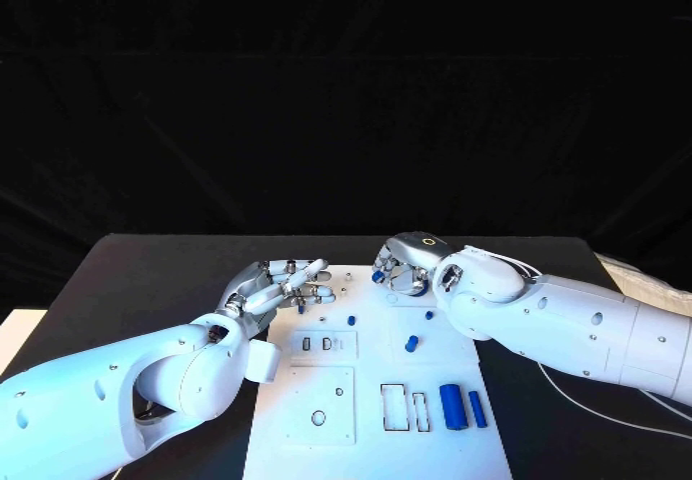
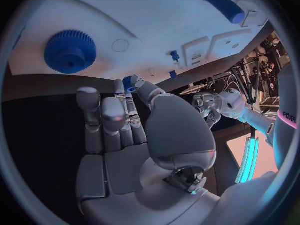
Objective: Assemble the parts on the task board
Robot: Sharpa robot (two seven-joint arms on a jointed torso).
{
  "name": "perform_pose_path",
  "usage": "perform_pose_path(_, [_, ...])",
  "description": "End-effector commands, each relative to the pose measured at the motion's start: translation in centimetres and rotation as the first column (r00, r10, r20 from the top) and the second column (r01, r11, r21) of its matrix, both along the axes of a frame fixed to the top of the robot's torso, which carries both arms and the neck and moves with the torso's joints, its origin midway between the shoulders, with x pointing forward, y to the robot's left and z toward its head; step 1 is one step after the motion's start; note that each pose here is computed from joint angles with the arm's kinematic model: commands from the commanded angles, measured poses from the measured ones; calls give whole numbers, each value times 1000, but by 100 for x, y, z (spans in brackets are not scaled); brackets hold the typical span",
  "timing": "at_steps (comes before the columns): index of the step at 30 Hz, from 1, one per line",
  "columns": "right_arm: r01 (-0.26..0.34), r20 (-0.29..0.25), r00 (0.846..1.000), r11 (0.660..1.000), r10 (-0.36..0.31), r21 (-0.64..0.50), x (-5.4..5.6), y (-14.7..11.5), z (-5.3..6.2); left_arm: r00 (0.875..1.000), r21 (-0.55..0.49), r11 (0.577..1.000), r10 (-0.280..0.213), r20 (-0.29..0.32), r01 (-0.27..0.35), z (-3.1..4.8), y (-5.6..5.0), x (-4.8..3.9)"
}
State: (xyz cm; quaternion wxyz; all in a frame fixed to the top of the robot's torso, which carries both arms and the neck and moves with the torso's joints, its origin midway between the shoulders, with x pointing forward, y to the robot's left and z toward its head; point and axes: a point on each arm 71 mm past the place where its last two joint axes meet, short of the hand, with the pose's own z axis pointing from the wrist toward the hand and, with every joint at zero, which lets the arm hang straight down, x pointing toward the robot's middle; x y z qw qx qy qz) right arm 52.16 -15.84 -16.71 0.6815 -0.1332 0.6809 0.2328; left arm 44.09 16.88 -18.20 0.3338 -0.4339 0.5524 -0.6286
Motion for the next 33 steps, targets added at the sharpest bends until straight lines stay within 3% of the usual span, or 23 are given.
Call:
perform_pose_path(1, [33,30,999,998,-35,44,44,29,37,1000,-4,1000,-4,1,4,9,-5,1])
perform_pose_path(12, [14,15,1000,999,-15,35,156,279,-10,1000,-6,1000,-11,-1,11,10,-18,-5])
perform_pose_path(33, [2,-15,1000,1000,-2,-4,221,463,-90,1000,-4,1000,-9,-3,9,10,-9,2])
